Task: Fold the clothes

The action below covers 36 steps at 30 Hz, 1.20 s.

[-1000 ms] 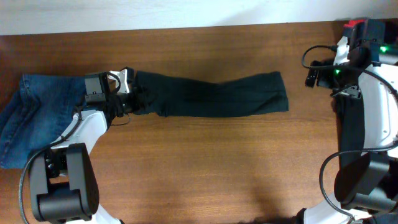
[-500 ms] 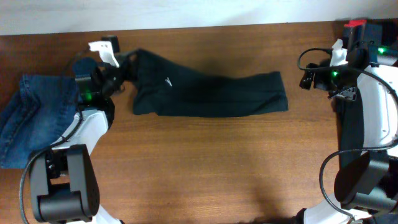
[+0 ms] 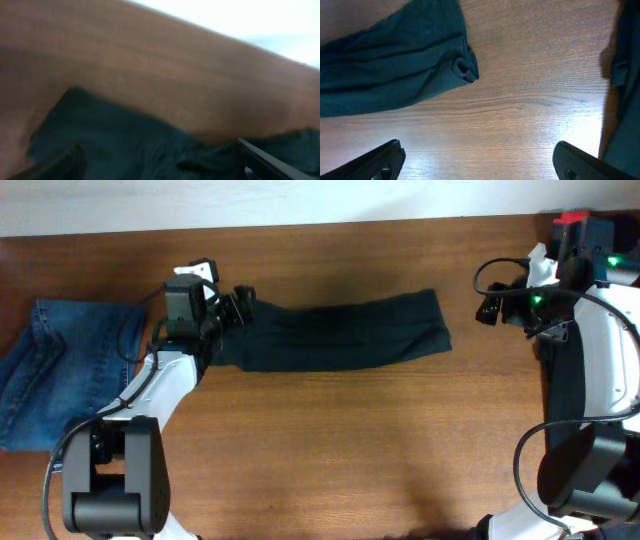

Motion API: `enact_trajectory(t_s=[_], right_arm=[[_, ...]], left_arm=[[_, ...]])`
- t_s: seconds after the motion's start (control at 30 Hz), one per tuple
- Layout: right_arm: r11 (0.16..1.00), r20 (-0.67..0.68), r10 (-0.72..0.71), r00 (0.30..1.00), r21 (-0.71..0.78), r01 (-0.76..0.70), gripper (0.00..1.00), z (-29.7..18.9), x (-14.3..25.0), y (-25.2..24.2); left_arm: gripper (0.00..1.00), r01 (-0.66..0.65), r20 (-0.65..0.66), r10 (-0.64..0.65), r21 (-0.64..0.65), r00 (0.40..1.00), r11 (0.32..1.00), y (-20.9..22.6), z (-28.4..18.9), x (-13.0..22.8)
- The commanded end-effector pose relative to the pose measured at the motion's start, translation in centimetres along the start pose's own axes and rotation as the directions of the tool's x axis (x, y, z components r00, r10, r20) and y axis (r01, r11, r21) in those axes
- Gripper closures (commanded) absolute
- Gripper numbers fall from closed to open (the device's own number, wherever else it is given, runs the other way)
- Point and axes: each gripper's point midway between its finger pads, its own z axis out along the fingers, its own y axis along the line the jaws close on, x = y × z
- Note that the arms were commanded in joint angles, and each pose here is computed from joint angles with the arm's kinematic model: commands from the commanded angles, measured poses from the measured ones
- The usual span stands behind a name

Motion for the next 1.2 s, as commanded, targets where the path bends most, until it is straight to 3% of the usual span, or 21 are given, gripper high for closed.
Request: enact_trajectory(t_s=[0.0,0.23,0.37,0.6,0.8,1.07,1.17], right_arm=[[0.997,-0.015,-0.071,0.997,-0.022,0.070,0.00,0.4,0.3,1.1],[0.993,0.002,-0.112,0.994,-0.029,0.112,0.01,0.7,-0.1,2.3],[0.994,-0.005,-0.109,0.994,-0.029,0.109,0.01,0.7,0.0,2.3],[0.994,-0.005,-0.109,0.994,-0.030,0.109,0.01,0.7,0.1,2.3],[0.994,-0.012,-0.107,0.994,-0.030,0.107,0.01,0.7,0.2,2.3],[0.994,-0.011,-0.108,0.994,-0.029,0.107,0.01,0.7,0.2,2.3],[0.994,-0.011,-0.108,0.994,-0.029,0.107,0.01,0.7,0.2,2.3]], left_arm=[[0.08,-0.017,-0.074,0.015,-0.016,0.997,1.000,0.5,-0.3,1.6],[0.03,-0.154,-0.075,0.141,-0.205,0.987,0.967,4.2,-0.7,1.3],[0.01,-0.142,-0.018,0.141,-0.216,0.990,0.966,6.0,-0.7,-0.5],[0.01,-0.082,-0.014,0.082,-0.042,0.997,0.996,7.3,1.3,-0.7],[0.02,-0.114,-0.035,0.120,0.131,0.992,0.985,5.5,4.7,0.0],[0.02,-0.068,-0.152,0.088,0.131,0.984,0.989,6.2,6.3,3.8],[0.11,-0.062,-0.160,0.089,0.169,0.983,0.984,5.5,6.2,4.0]])
